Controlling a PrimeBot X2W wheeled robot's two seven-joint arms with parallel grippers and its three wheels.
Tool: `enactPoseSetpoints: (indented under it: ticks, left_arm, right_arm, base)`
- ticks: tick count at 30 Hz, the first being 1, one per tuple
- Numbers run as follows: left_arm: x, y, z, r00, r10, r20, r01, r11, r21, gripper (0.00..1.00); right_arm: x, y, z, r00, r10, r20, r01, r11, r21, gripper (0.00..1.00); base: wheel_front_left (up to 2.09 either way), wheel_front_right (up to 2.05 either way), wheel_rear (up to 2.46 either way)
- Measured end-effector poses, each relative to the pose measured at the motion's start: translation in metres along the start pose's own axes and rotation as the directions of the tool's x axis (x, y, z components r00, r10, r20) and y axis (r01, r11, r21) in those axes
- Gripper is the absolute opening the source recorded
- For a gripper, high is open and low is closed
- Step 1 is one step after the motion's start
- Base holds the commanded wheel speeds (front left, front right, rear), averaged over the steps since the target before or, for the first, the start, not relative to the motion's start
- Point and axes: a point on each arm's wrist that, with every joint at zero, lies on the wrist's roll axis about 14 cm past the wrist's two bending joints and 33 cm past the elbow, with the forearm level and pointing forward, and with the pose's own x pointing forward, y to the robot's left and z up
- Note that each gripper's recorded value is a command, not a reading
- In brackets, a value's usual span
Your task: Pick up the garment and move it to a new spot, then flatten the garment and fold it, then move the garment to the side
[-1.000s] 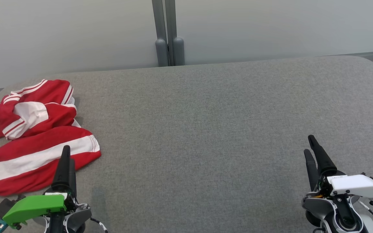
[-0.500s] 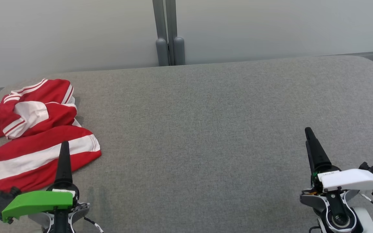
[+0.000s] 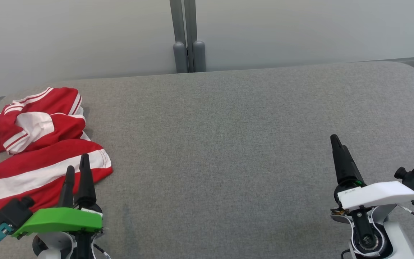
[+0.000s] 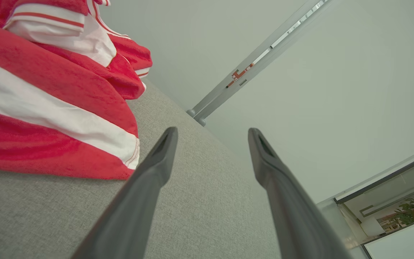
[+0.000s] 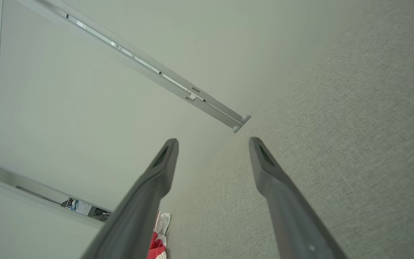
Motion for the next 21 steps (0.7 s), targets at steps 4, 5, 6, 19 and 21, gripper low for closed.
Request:
enactPoseSetpoints:
  ticks: [4,5,6,19,21]
  left_arm:
    - [0.0,-0.001,-0.003,1.0,0.0,-0.006,0.0,0.995,0.097,1.0]
    - [0.0,-0.001,-0.003,1.0,0.003,-0.007,-0.002,0.993,0.116,1.0]
    - [0.0,-0.001,-0.003,1.0,0.004,-0.005,-0.003,0.991,0.13,1.0]
    - [0.0,-0.007,-0.007,1.0,-0.018,-0.003,0.019,0.956,0.292,1.0]
    - [0.0,-0.009,-0.006,1.0,-0.026,0.002,0.024,0.951,0.307,1.0]
  right_arm:
    - [0.0,0.004,-0.003,1.0,0.018,-0.01,-0.019,0.995,-0.097,1.0]
    - [0.001,0.005,-0.003,1.0,0.023,-0.012,-0.025,0.992,-0.121,1.0]
    - [0.001,0.007,-0.004,1.0,0.029,-0.013,-0.03,0.989,-0.145,1.0]
    - [0.001,0.02,-0.013,0.996,0.083,-0.039,-0.092,0.933,-0.349,1.0]
    - [0.001,0.021,-0.015,0.995,0.088,-0.043,-0.098,0.924,-0.37,1.0]
  base:
    - [0.0,0.0,0.0]
    - [0.0,0.0,0.0]
    - [0.0,0.0,0.0]
    - [0.0,0.0,0.0]
    - [0.0,0.0,0.0]
